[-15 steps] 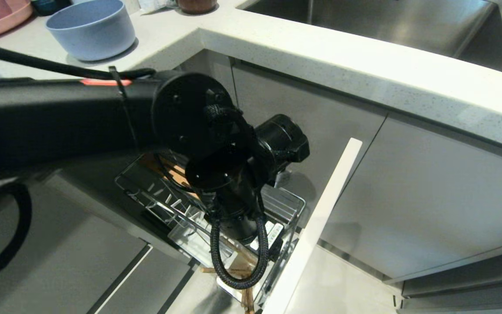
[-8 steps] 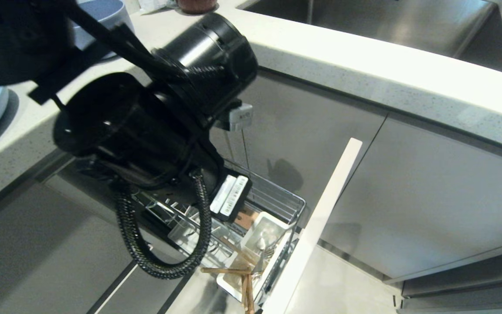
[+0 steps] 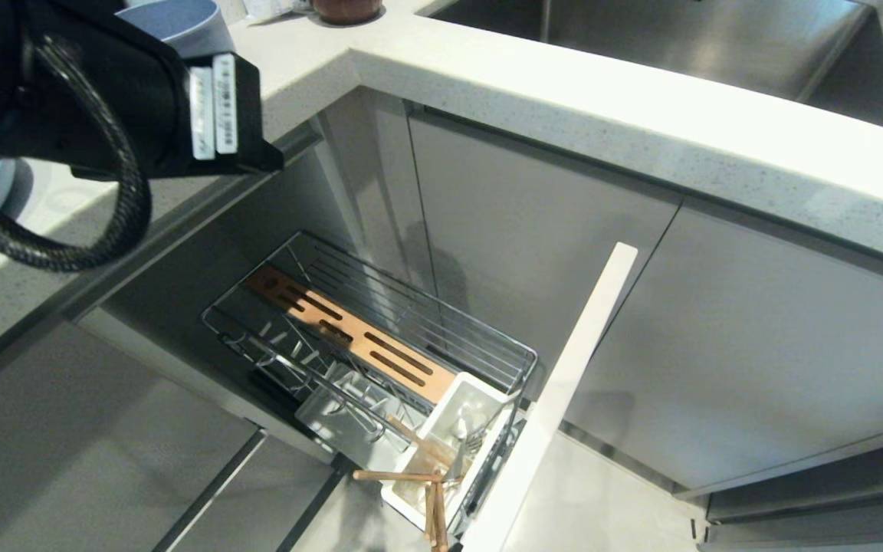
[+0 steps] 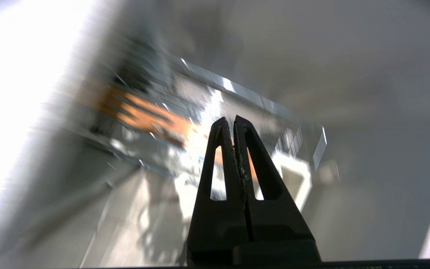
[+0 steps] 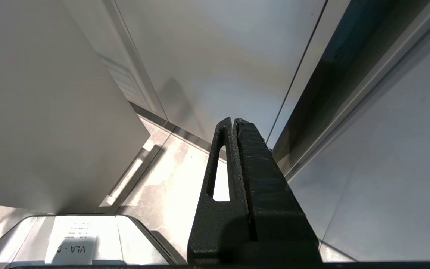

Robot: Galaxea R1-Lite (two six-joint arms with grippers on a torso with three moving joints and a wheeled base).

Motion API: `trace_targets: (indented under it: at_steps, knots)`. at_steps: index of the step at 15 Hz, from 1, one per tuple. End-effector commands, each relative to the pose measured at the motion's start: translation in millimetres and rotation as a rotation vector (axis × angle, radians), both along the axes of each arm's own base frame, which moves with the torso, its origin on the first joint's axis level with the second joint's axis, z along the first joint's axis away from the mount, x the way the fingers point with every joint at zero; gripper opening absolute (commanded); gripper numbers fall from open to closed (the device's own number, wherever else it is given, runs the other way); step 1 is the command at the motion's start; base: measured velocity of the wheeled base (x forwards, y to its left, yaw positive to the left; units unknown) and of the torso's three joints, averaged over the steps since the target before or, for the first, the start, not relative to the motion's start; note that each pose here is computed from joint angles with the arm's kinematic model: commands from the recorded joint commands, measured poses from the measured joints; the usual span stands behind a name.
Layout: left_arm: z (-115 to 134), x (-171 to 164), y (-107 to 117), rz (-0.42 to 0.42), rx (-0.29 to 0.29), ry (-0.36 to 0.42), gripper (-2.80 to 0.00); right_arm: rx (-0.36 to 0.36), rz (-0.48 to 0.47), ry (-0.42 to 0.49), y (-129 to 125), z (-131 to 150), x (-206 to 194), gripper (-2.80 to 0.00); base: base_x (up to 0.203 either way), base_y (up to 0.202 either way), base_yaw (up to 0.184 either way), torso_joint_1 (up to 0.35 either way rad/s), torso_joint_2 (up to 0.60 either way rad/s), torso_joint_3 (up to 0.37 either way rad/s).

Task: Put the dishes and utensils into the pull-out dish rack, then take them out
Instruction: Pick up the bowl and place it in the cupboard

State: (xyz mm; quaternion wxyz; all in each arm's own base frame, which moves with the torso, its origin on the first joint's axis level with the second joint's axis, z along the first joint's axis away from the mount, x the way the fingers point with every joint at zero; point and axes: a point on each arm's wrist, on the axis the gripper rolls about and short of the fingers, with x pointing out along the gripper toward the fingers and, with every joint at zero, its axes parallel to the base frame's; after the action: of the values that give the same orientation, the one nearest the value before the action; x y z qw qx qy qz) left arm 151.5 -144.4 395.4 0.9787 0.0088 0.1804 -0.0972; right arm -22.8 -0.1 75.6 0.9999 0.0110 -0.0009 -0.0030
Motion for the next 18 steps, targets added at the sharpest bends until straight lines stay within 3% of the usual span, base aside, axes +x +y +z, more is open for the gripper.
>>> trace_targets:
  at_steps: [1,4,7,8,11,13,15,16,17,18]
  knots:
    - [22,0,44,0.141,-0.108,-0.111,-2.8,0.001,0.0,-0.002,0,0,0,-2.8,0.0,0.0,0.0,0.0,0.0,0.0]
    - [40,0,84,0.225,-0.236,-0.219,-2.8,0.0,0.0,-0.001,0,0,0,-2.8,0.0,0.0,0.0,0.0,0.0,0.0]
    - [58,-9,96,0.084,-0.363,-0.331,-2.8,0.0,0.0,-0.002,0,0,0,-2.8,0.0,0.0,0.0,0.0,0.0,0.0]
    - [66,-11,96,0.04,-0.369,-0.398,-2.8,0.0,0.0,-0.002,0,0,0,-2.8,0.0,0.0,0.0,0.0,0.0,0.0]
    - [68,-13,95,-0.024,-0.3,-0.434,-2.8,0.0,0.0,-0.001,0,0,0,-2.8,0.0,0.0,0.0,0.0,0.0,0.0]
    - [67,-9,93,-0.091,-0.225,-0.437,-2.8,0.0,0.0,-0.001,0,0,0,-2.8,0.0,0.0,0.0,0.0,0.0,0.0]
    - [59,7,87,-0.105,-0.121,-0.407,-2.8,0.001,0.0,-0.003,0,0,0,-2.8,0.0,0.0,0.0,0.0,0.0,0.0]
    - [55,15,84,-0.115,-0.072,-0.391,-1.5,0.0,0.0,-0.001,0,0,0,-2.8,0.0,0.0,0.0,0.0,0.0,0.0]
    - [51,24,81,-0.118,-0.03,-0.375,0.0,0.0,0.0,-0.002,0,0,0,-2.8,0.0,0.0,0.0,0.0,0.0,0.0]
    - [48,28,79,-0.116,0.002,-0.37,0.0,0.0,0.0,-0.001,0,0,0,-2.8,0.0,0.0,0.0,0.0,0.0,0.0]
